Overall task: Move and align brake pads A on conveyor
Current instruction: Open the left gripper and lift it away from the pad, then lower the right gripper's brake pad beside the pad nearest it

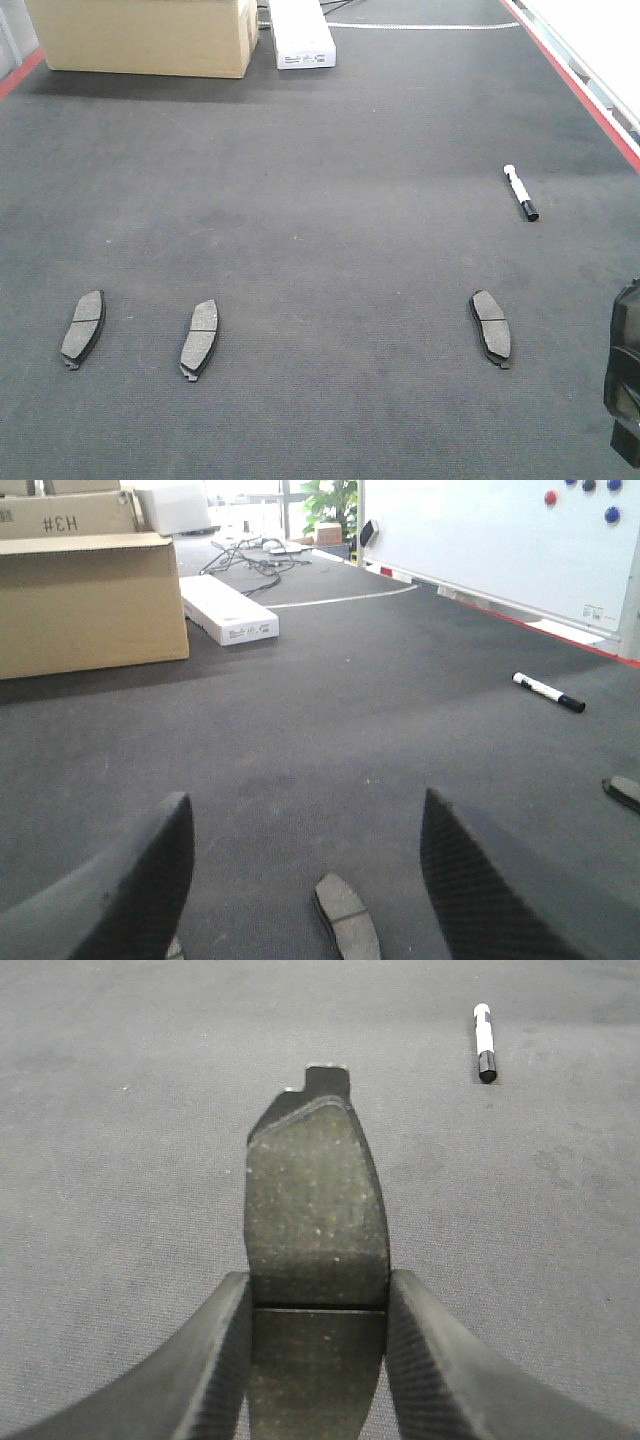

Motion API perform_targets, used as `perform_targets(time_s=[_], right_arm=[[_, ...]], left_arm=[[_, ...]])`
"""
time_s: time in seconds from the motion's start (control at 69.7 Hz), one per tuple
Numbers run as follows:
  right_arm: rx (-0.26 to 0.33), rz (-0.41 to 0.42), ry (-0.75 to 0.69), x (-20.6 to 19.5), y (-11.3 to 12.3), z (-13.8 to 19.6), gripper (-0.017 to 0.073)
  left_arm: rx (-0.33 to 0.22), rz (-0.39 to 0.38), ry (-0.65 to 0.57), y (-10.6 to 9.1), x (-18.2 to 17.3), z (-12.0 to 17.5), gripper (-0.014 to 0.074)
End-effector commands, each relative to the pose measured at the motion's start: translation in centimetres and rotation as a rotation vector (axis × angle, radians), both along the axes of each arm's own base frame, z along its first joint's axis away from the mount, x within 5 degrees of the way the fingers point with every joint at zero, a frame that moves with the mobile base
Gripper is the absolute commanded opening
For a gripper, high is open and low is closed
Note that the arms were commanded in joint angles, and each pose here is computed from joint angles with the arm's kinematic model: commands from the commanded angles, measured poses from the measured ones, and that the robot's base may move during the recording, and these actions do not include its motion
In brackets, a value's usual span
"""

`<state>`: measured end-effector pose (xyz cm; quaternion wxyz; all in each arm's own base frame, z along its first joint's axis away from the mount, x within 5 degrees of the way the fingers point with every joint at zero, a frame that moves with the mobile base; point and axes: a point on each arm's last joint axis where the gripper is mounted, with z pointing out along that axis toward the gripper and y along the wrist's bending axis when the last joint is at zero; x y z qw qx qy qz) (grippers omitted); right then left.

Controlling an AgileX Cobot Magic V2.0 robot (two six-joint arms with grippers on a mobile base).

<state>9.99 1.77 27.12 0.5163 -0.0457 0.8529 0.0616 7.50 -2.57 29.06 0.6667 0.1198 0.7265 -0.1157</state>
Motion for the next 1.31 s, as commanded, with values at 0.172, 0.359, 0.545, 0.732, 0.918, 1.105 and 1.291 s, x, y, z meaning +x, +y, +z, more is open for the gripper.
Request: perform_targets(time_s=[0.172, 0.359, 0.545, 0.732, 0.918, 1.105, 1.291], right_arm=[[0.006, -0.002, -0.124, 0.4, 0.0, 1.8, -0.0001], [0.006, -0.002, -0.124, 0.4, 0.0, 1.8, -0.0001], [0.006, -0.002, -0.124, 0.4, 0.0, 1.8, -0.0001], [0.010, -0.002, -0.124, 0.4, 0.0, 1.8, -0.0001], [0.004, -0.002, -0.125, 0.4, 0.0, 1.8, -0.0001], [0.056, -0.012, -0.133, 0.4, 0.1, 2.0, -0.0001], [0.038, 0.036, -0.057, 1.7, 0.8, 1.9, 0.0012]], left_arm=[[-0.038, -0.018, -0.104, -0.1, -0.1, 1.6, 0.0480], [-0.038, -0.018, -0.104, -0.1, -0.1, 1.6, 0.0480], [-0.038, -0.018, -0.104, -0.1, -0.1, 1.6, 0.0480], [-0.038, -0.018, -0.104, -0.1, -0.1, 1.6, 0.0480], [-0.038, -0.018, -0.104, -0.1, -0.1, 1.6, 0.0480], [-0.038, -0.018, -0.104, -0.1, -0.1, 1.6, 0.0480], [-0.037, -0.018, -0.103, -0.1, -0.1, 1.6, 0.0480]])
